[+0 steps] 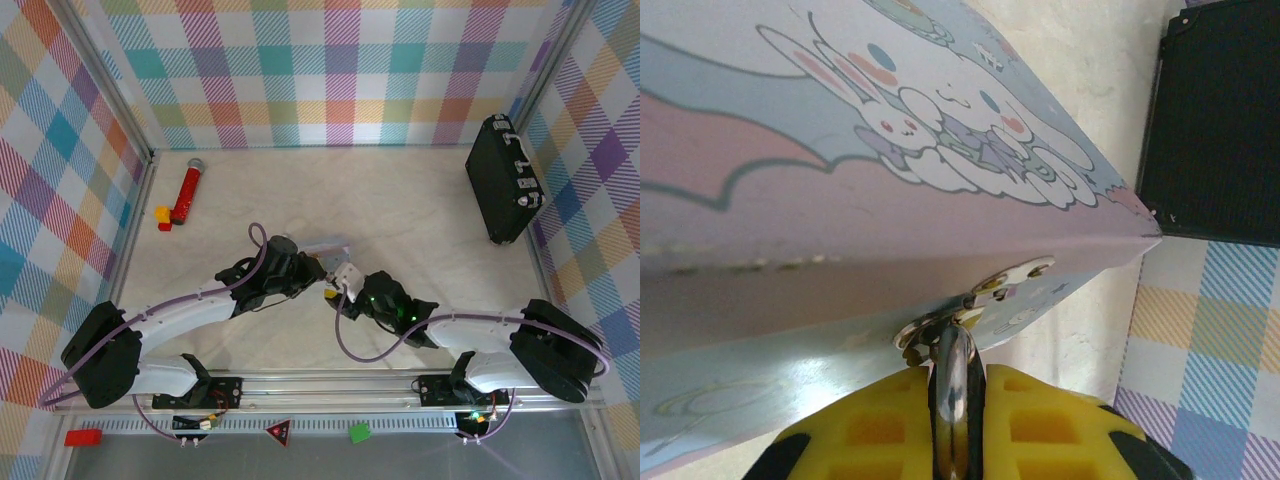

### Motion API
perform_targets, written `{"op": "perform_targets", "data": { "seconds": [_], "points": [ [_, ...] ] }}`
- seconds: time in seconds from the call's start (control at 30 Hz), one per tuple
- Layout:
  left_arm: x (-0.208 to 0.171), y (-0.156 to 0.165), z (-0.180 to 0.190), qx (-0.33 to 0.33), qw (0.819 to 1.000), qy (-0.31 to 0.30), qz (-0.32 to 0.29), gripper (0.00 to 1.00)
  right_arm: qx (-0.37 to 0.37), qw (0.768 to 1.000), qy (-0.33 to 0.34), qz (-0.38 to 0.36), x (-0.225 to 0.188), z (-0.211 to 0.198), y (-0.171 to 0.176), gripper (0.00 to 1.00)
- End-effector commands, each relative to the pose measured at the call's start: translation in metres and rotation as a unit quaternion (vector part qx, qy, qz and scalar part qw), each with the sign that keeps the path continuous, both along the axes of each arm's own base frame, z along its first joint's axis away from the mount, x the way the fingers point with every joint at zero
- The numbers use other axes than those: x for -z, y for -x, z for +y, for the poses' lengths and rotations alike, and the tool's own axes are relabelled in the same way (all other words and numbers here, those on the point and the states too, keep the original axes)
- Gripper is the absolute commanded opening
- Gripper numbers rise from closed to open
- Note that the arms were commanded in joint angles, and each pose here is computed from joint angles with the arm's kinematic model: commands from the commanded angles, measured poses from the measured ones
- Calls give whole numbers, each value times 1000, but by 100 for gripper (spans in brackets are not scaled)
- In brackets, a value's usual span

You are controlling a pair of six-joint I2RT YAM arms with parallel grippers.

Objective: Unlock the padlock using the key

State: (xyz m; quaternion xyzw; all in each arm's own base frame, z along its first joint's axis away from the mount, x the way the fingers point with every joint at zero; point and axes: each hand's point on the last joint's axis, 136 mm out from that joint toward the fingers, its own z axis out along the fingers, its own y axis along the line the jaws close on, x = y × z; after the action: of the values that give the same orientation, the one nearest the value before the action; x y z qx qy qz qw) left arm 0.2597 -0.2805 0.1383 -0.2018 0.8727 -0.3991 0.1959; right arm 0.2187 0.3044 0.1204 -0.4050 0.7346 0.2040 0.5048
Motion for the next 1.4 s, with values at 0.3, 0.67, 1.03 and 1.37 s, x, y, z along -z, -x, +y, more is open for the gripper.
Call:
{"op": "perform_targets", "data": {
  "seconds": [0.3,0.67,1.03,1.37],
  "points": [
    [-22,2,-8,16,1000,17,-20,0,15,999,-12,-38,-15,17,-16,23],
    [-9,8,-9,37,999,-12,-14,0,12,992,-100,74,-23,22,-1,0],
    [5,11,4,45,996,-78,-23,17,84,917,-196,337,16,22,25,0],
    [4,-1,32,28,987,-153,-37,60,175,888,-181,386,54,-2,25,0]
  ]
}}
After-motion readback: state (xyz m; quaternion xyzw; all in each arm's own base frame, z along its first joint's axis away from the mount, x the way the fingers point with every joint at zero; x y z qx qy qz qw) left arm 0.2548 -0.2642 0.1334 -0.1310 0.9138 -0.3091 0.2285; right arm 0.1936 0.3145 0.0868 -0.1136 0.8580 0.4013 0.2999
